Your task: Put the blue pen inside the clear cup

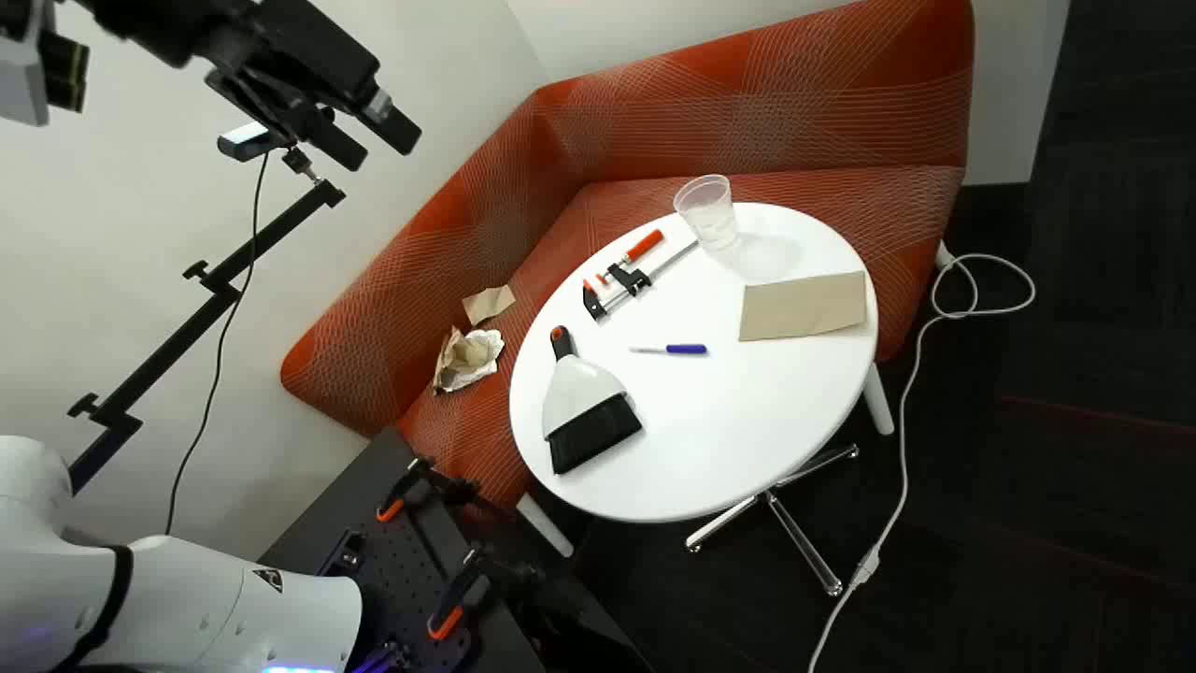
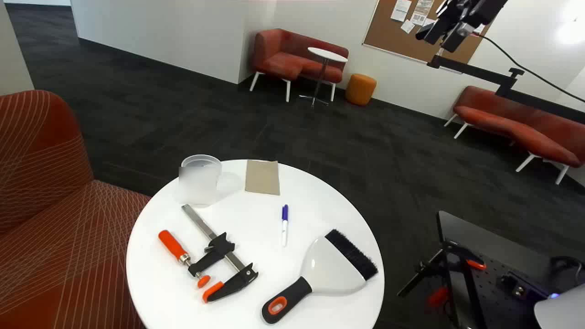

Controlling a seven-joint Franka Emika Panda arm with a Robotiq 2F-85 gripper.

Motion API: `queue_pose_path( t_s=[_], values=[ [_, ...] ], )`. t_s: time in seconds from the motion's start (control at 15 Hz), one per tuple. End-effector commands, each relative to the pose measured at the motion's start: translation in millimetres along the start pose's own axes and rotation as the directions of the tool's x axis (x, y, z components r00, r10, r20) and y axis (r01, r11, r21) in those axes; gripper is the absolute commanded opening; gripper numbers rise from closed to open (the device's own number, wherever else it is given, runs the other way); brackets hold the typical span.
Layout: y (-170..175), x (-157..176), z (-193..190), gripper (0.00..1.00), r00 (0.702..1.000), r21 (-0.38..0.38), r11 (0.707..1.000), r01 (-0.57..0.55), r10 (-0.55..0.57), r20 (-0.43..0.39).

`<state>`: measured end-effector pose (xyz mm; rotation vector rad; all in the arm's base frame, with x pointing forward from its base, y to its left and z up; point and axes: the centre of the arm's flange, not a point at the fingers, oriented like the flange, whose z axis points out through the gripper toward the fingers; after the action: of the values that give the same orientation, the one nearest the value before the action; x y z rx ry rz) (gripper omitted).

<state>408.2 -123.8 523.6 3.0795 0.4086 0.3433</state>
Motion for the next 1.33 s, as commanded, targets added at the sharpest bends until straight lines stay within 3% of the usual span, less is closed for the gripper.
queue_pose_path(
  t_s=[0.0, 0.6, 0.87, 1.07, 1.27],
  values=[
    [0.0, 0.0, 0.0, 1.00, 1.000, 0.000, 1.000, 0.000, 0.000, 0.000],
    [-0.1, 3.7, 0.6, 1.00, 1.000, -0.004, 1.000, -0.009, 0.009, 0.004],
    [-10.4, 25.9, 16.0, 1.00, 0.991, 0.019, 0.993, -0.118, 0.117, 0.065],
    [-24.5, 41.3, 41.3, 1.00, 0.959, -0.001, 0.966, -0.258, 0.256, 0.126],
    [-36.4, 53.2, 77.0, 1.00, 0.903, -0.006, 0.920, -0.391, 0.385, 0.190]
  ],
)
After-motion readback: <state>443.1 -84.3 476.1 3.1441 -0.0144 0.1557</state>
